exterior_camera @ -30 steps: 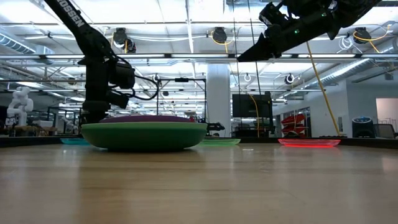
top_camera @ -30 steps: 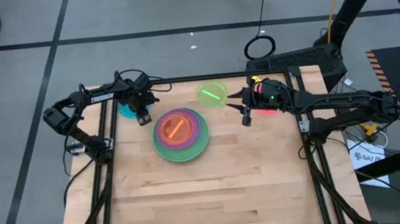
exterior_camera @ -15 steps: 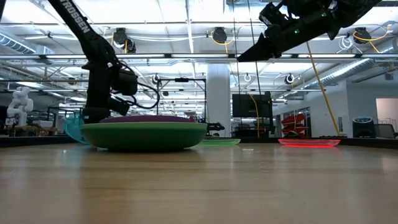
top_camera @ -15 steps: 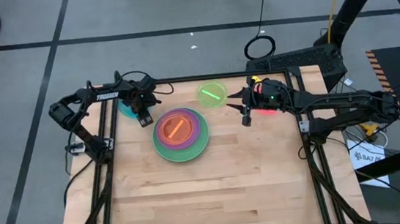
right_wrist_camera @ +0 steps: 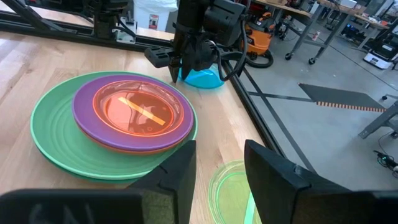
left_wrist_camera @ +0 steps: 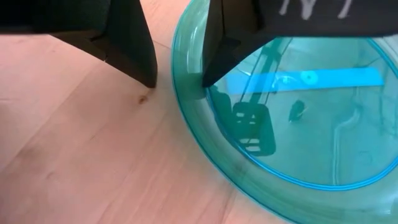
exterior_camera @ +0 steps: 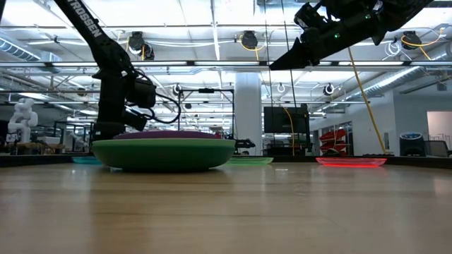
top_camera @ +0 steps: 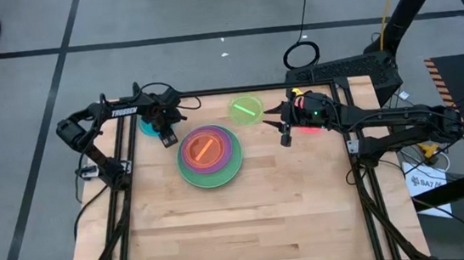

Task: Stack plastic plates
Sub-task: Stack the transparent blue plate on top of the transparent orange plate

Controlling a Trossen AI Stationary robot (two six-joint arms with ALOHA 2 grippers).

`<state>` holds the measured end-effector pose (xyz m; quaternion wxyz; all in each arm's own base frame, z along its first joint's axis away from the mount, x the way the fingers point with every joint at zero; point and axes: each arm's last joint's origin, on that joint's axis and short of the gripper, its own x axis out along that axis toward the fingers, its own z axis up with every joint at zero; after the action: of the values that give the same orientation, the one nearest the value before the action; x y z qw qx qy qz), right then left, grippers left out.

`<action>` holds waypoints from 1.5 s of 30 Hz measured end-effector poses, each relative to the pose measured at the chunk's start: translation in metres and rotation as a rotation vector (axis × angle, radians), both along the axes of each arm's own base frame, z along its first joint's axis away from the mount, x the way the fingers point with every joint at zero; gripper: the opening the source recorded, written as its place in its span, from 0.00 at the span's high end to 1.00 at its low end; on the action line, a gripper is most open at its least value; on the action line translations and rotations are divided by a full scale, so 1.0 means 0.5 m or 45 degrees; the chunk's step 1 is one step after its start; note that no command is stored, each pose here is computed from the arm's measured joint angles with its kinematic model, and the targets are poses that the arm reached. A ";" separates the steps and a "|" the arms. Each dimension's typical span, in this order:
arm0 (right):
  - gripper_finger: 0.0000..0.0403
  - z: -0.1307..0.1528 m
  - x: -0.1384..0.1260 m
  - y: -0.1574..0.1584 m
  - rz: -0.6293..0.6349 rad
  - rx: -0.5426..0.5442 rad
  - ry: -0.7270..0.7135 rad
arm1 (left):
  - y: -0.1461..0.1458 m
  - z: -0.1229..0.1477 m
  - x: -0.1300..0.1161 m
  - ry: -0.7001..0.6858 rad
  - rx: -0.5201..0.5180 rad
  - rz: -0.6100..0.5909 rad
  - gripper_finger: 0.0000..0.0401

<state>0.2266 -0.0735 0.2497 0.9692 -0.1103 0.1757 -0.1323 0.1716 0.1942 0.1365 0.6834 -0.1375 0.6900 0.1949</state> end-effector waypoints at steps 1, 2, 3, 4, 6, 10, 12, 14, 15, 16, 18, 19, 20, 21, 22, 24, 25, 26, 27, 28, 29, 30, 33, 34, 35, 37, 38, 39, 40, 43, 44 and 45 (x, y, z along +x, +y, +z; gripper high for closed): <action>0.68 0.000 0.000 0.000 0.000 0.000 0.000 | 0.000 0.000 0.000 0.000 0.000 0.000 0.69; 0.68 0.000 0.000 0.000 0.000 0.000 0.000 | 0.000 0.000 0.000 0.000 0.000 0.000 0.71; 0.68 0.000 0.000 0.000 0.000 0.000 0.000 | 0.000 0.000 0.000 0.000 0.000 0.002 0.73; 0.68 0.000 0.000 0.000 0.000 0.000 0.000 | 0.000 0.000 0.000 0.000 0.004 0.005 0.76; 0.68 0.000 0.000 0.000 0.000 0.000 0.000 | 0.001 -0.001 0.000 0.003 0.013 0.015 0.81; 0.68 0.000 0.000 0.000 0.000 0.000 0.000 | 0.003 -0.001 0.000 0.013 0.037 0.038 0.90; 0.68 0.000 0.000 0.000 0.000 0.000 0.000 | 0.004 -0.001 0.000 0.021 0.050 0.041 0.93; 0.68 0.000 0.000 0.000 0.000 0.000 0.000 | 0.003 0.001 0.000 0.024 0.055 0.041 0.95; 0.68 0.000 0.000 0.000 0.000 0.000 0.000 | 0.002 0.003 0.001 0.024 0.059 0.040 0.96; 0.68 0.000 0.000 0.000 0.000 0.000 0.000 | -0.001 0.005 0.002 0.027 0.066 0.035 0.97; 0.68 0.000 0.000 0.000 0.000 0.000 0.000 | -0.007 0.011 0.003 0.026 0.077 0.027 0.98; 0.68 0.000 0.000 0.000 0.000 0.000 0.000 | -0.011 0.017 0.003 0.020 0.081 0.022 0.98; 0.68 0.000 0.000 0.000 0.000 -0.001 0.000 | -0.015 0.024 0.003 0.012 0.087 0.023 0.99; 0.68 0.000 0.000 0.000 0.000 0.000 0.000 | -0.019 0.032 0.003 0.001 0.093 0.022 0.99; 0.68 0.000 0.000 0.000 0.000 -0.001 0.000 | -0.023 0.040 0.003 -0.011 0.101 0.023 0.99; 0.68 0.000 0.000 0.000 0.000 0.000 0.000 | -0.032 0.058 0.001 -0.037 0.121 0.023 0.99; 0.68 0.000 0.000 0.000 0.000 -0.001 0.000 | -0.037 0.068 0.000 -0.051 0.133 0.025 0.99; 0.68 0.000 0.000 0.000 0.000 -0.001 0.000 | -0.042 0.078 -0.001 -0.068 0.148 0.025 0.99; 0.68 0.000 0.000 0.000 0.000 -0.001 0.000 | -0.047 0.087 -0.001 -0.084 0.167 0.026 0.99; 0.68 0.000 0.000 0.000 0.000 -0.001 0.000 | -0.053 0.097 -0.003 -0.095 0.186 0.026 0.99; 0.68 0.000 0.000 0.000 0.000 -0.001 0.000 | -0.060 0.107 -0.004 -0.107 0.200 0.028 0.99; 0.68 0.000 0.000 0.000 0.000 -0.001 0.000 | -0.067 0.117 -0.005 -0.125 0.214 0.026 0.99; 0.68 0.000 0.000 0.000 0.000 -0.001 -0.001 | -0.091 0.145 -0.001 -0.196 0.266 0.001 0.99; 0.68 0.000 0.000 0.000 0.000 -0.001 -0.001 | -0.100 0.155 0.000 -0.222 0.286 -0.011 0.99; 0.68 0.000 0.000 0.000 0.000 -0.001 -0.001 | -0.109 0.164 0.002 -0.248 0.301 -0.025 0.99; 0.68 0.000 0.000 0.000 0.000 -0.001 -0.001 | -0.128 0.178 0.006 -0.295 0.322 -0.056 0.99; 0.68 0.000 0.000 0.000 0.000 0.000 -0.001 | -0.139 0.185 0.009 -0.318 0.331 -0.078 0.99; 0.68 0.000 0.000 0.000 0.000 0.000 -0.001 | -0.150 0.192 0.011 -0.341 0.341 -0.106 0.99; 0.68 0.000 0.000 0.000 0.000 0.000 -0.001 | -0.162 0.198 0.014 -0.362 0.348 -0.139 0.99; 0.68 0.000 0.000 0.000 0.000 0.000 -0.002 | -0.199 0.212 0.027 -0.426 0.359 -0.243 1.00; 0.68 0.000 0.000 0.000 0.000 0.000 -0.002 | -0.211 0.215 0.032 -0.444 0.358 -0.277 1.00; 0.68 0.000 0.000 0.000 0.000 0.001 -0.002 | -0.223 0.217 0.036 -0.458 0.353 -0.308 1.00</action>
<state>0.2267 -0.0735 0.2498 0.9694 -0.1099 0.1751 -0.1325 0.1898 0.0826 0.2448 0.8258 0.0088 0.5354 0.1769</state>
